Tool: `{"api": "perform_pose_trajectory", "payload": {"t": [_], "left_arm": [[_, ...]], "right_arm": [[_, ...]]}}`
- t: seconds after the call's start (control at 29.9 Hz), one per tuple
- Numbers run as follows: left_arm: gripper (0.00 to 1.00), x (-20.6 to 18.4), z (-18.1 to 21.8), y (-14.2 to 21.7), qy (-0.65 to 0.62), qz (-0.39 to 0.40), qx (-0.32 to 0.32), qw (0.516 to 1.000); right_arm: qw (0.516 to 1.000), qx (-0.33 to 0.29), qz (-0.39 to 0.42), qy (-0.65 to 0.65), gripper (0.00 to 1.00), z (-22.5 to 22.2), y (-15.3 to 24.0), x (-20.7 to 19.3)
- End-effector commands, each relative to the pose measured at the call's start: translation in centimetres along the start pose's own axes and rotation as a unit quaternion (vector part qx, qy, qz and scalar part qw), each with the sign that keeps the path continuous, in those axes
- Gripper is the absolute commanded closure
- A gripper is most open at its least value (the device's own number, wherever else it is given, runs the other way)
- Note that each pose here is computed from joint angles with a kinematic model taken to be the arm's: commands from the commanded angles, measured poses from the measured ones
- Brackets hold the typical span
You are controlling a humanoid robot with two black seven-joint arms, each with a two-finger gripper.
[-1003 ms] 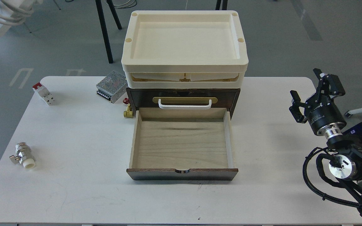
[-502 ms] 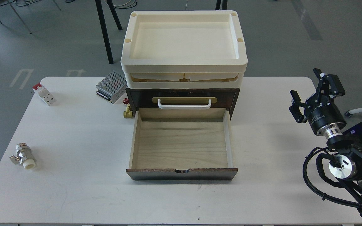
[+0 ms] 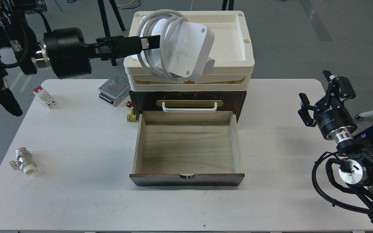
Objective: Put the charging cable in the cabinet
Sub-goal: 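Carry the held charger over the cabinet toward the open drawer, then lower the charger into the open wooden drawer with the left gripper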
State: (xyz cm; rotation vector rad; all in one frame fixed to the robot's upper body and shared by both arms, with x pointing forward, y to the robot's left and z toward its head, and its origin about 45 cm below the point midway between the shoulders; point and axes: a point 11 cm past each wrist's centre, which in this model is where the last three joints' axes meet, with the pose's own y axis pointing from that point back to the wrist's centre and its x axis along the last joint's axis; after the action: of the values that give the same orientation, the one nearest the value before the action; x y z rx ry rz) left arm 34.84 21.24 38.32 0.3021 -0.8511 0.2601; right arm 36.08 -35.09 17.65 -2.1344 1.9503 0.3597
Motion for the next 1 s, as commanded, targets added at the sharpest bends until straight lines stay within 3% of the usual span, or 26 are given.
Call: {"api": "perform_pose_trajectory", "payload": {"t": [0.0,0.33,0.7,0.97], "left_arm": [[0.98,-1.9,-0.3,-0.8,0.004,-0.023,-0.003,1.000],[0.97,-13.6,-4.1,-3.3,0.007,-0.118,0.019,0.993],[0.97,-16.4,-10.0,-3.7,0.039,-0.102,0.088,0.990],[0.96,-19.3,-12.0,-4.4,0.048,-0.116,0.111,0.986]], "right_arm": [[1.000,0.000,0.000,0.000,0.01,0.0,0.0,0.0],[1.000,0.000,0.001,0.000,0.01,0.0,0.0,0.0],[1.000,-0.001,0.000,0.000,0.01,0.0,0.0,0.0],[1.000,-0.001,0.000,0.000,0.01,0.0,0.0,0.0]]}}
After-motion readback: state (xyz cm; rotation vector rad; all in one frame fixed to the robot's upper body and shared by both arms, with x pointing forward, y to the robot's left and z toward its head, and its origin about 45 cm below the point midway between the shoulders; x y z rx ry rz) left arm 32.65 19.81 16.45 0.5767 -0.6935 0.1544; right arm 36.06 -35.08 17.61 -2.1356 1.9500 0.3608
